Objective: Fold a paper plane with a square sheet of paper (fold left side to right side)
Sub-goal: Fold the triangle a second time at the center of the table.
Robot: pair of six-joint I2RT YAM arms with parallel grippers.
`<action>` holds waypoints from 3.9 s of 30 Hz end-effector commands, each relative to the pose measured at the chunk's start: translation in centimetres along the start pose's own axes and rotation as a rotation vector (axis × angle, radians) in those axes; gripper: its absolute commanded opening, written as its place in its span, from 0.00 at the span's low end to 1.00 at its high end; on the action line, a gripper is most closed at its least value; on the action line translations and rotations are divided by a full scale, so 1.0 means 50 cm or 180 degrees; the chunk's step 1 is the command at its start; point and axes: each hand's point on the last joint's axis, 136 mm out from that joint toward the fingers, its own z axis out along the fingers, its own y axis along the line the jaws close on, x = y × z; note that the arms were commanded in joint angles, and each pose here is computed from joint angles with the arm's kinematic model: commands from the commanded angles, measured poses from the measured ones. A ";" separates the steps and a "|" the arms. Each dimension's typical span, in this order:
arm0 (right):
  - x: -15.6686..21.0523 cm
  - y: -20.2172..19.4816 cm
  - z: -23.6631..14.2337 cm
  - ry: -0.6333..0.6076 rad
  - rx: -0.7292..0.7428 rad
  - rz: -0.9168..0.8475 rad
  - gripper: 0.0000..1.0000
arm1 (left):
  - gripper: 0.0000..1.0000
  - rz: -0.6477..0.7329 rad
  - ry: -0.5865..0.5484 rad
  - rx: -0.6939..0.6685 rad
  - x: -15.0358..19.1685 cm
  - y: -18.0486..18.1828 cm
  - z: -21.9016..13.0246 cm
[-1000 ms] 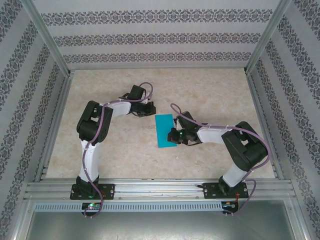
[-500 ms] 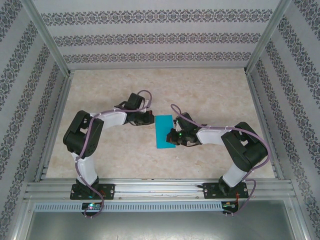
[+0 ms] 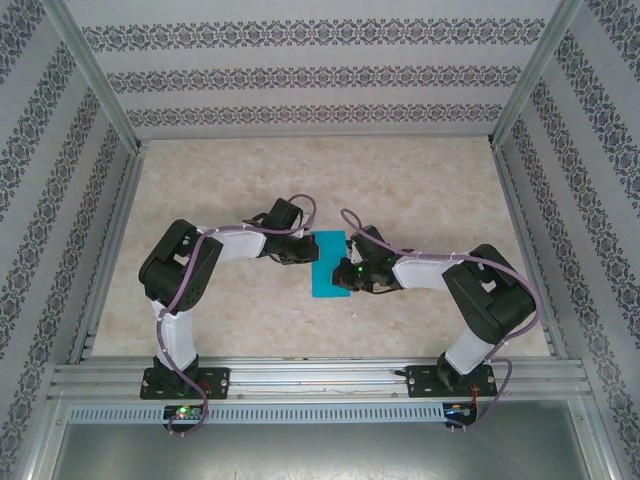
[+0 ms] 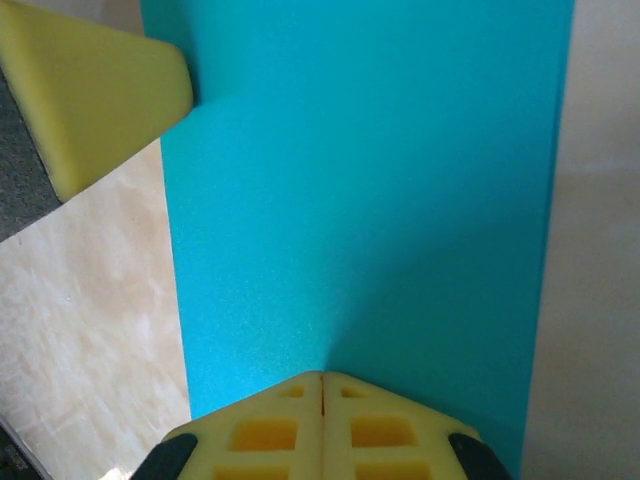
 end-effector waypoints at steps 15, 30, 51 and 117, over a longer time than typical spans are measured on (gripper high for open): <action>0.040 -0.058 -0.119 0.0200 0.0133 0.0200 0.42 | 0.00 -0.0221 0.0211 -0.0218 0.067 0.041 0.020; 0.053 -0.043 -0.067 0.0385 0.0035 0.0246 0.40 | 0.00 -0.0230 0.0232 -0.0237 0.075 0.047 0.023; 0.015 -0.004 -0.051 0.0270 -0.0209 0.0253 0.31 | 0.00 -0.0204 0.0221 -0.0221 0.073 0.043 0.021; -0.124 0.004 -0.072 0.0092 -0.0619 0.0437 0.00 | 0.32 0.0740 -0.0468 0.0085 0.043 -0.088 -0.124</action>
